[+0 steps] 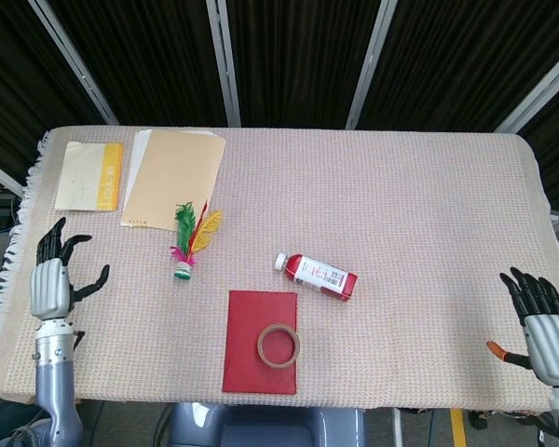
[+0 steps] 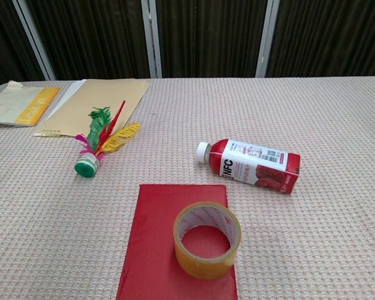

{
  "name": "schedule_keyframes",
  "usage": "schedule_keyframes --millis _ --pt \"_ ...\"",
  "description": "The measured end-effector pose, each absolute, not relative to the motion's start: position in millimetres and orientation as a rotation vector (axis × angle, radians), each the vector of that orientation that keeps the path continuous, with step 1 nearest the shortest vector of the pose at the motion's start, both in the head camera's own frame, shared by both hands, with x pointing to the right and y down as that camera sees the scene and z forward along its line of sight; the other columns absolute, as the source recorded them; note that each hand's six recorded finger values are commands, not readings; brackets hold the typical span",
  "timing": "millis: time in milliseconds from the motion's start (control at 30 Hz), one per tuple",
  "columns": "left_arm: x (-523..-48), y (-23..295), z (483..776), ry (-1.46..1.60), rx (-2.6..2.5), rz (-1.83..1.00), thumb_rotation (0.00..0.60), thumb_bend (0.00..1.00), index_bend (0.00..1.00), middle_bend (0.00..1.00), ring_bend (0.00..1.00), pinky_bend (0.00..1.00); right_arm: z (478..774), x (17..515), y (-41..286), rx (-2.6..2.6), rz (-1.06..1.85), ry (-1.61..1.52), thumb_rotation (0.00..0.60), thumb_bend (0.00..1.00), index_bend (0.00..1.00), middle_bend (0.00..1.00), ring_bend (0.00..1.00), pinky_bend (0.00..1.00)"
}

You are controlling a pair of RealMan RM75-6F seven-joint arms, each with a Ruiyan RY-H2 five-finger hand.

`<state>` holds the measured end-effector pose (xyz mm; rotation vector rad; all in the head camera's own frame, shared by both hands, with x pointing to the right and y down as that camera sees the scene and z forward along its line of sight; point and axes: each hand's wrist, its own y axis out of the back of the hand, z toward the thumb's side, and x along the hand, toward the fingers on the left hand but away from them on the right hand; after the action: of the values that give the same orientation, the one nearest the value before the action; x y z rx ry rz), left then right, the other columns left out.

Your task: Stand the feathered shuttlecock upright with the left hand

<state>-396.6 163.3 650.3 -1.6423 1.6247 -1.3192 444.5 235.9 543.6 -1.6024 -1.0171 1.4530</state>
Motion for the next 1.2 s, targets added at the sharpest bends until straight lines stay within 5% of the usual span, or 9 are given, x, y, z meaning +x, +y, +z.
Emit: schedule_keyframes --millis 733,1200 --pt "-356.4 100.7 675.9 1.69 -1.672 -1.454 0.386 0.14 0.35 0.0 0.0 0.0 546.2 430.7 241.7 -1.672 1.412 -0.968 0.6 0.06 0.0 0.0 0.0 0.0" --pt "-325.2 82.8 717.1 1.592 -1.644 -1.618 0.385 0.16 0.38 0.0 0.0 0.0 547.1 424.6 244.1 -1.706 1.385 -0.949 0.6 0.06 0.0 0.0 0.0 0.0"
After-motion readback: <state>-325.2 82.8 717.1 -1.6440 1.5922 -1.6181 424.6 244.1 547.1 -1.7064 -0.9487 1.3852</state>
